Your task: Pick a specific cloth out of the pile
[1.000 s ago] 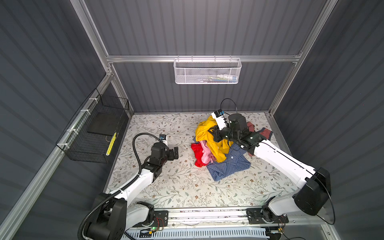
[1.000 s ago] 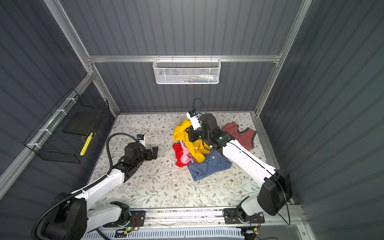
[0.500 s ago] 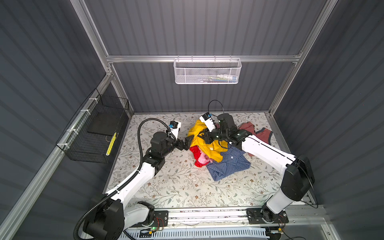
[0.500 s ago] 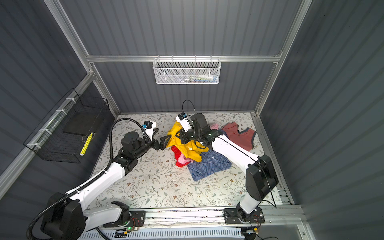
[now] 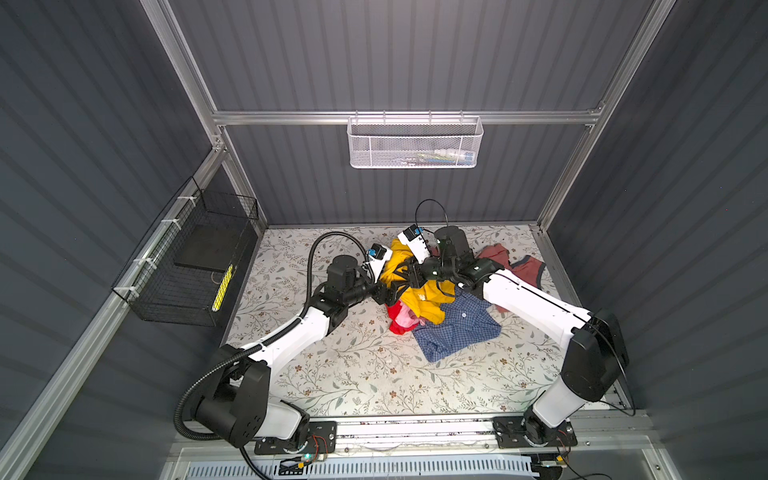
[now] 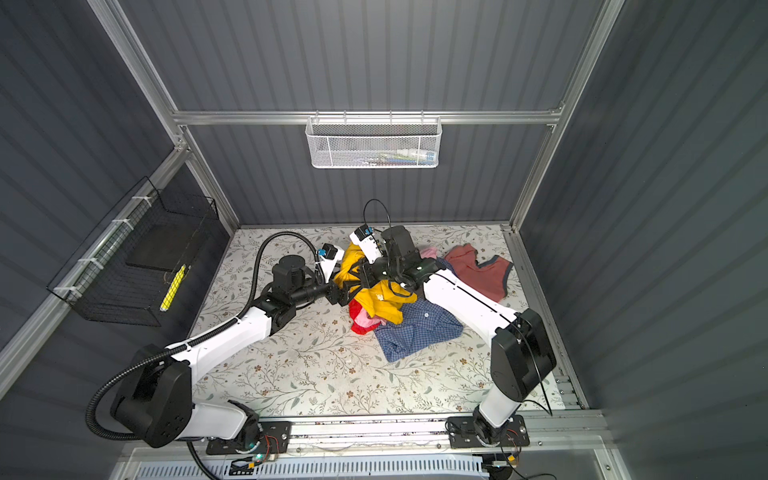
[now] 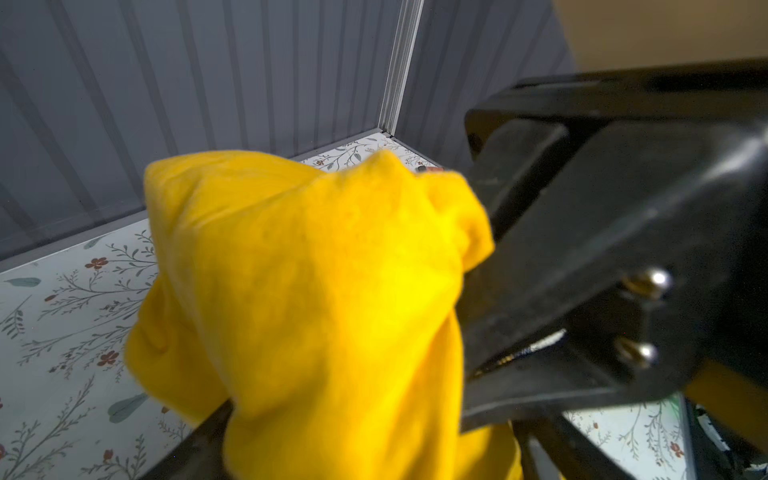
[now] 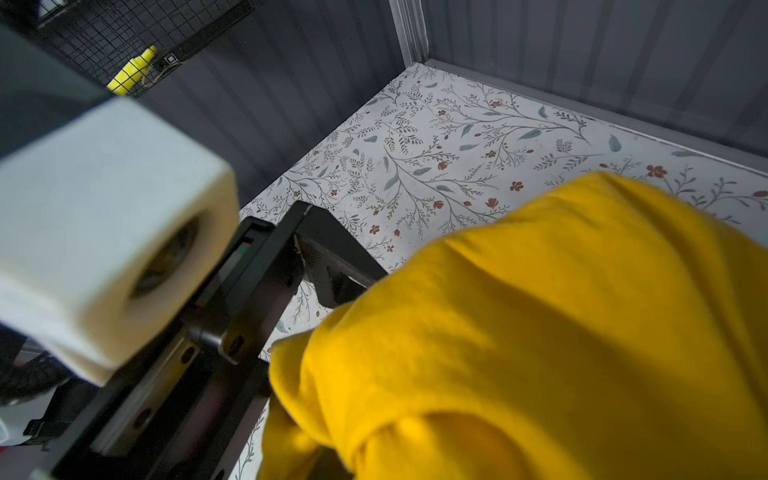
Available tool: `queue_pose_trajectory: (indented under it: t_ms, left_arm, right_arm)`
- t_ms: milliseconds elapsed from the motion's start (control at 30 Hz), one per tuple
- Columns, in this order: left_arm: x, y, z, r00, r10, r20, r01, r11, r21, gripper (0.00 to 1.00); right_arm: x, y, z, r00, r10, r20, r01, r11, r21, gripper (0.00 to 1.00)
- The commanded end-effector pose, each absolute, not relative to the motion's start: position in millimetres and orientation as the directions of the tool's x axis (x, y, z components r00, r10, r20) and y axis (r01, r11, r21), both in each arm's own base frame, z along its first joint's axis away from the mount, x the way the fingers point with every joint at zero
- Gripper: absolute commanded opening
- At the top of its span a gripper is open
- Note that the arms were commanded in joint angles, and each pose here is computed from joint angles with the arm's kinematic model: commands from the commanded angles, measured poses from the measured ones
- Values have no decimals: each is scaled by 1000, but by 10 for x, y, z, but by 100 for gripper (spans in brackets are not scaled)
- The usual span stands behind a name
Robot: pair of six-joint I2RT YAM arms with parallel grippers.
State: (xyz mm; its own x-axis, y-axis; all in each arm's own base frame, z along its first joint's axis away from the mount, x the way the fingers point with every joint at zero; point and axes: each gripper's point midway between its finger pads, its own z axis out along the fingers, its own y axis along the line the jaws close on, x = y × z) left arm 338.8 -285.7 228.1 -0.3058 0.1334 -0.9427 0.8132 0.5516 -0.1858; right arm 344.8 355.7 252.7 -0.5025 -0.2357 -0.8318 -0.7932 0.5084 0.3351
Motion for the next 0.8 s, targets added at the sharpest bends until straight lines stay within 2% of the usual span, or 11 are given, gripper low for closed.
queue_pose_trajectory:
  t_ms: [0,133,167,200,300,333,433,500,667,767]
  left_arm:
    - [3443,-2920,2420,-260,117,-958,821,549,-156,75]
    - [3498,-2972,2616,-213,78,-974,824,551,-136,42]
    - [3500,-3003,2690,-198,71,-978,830,542,-129,34]
    - [3511,-3029,2736,-191,67,-979,835,535,-126,25]
    - [3534,-3123,2898,-181,55,-982,853,505,-130,0]
    - [3533,-3162,2959,-179,47,-983,861,492,-133,0]
    - [3482,-3322,3091,-161,42,-986,881,456,-125,0]
    - [3404,-3463,3149,-145,55,-988,897,429,-108,0]
    - [3161,-3808,3271,-120,56,-991,931,353,-93,0]
    - [3026,-3994,3353,-103,50,-993,944,320,-82,0]
  right_arm:
    - [3383,3578,2826,-446,-216,-868,-828,468,309,0]
    - [3437,3422,2707,-478,-229,-848,-784,546,294,3]
    - [3448,3357,2704,-483,-223,-847,-771,567,290,9]
    - [3455,3289,2706,-487,-215,-846,-756,589,286,21]
    - [3501,2988,2752,-486,-166,-858,-690,675,261,32]
    - [3513,2864,2819,-476,-136,-869,-664,704,253,46]
    - [3497,2555,2839,-471,-85,-878,-606,755,252,54]
    - [3501,2346,2793,-483,-58,-874,-555,792,254,69]
    - [3484,1810,2650,-500,27,-865,-418,868,268,82]
    - [3417,1501,2687,-460,69,-885,-341,907,248,87]
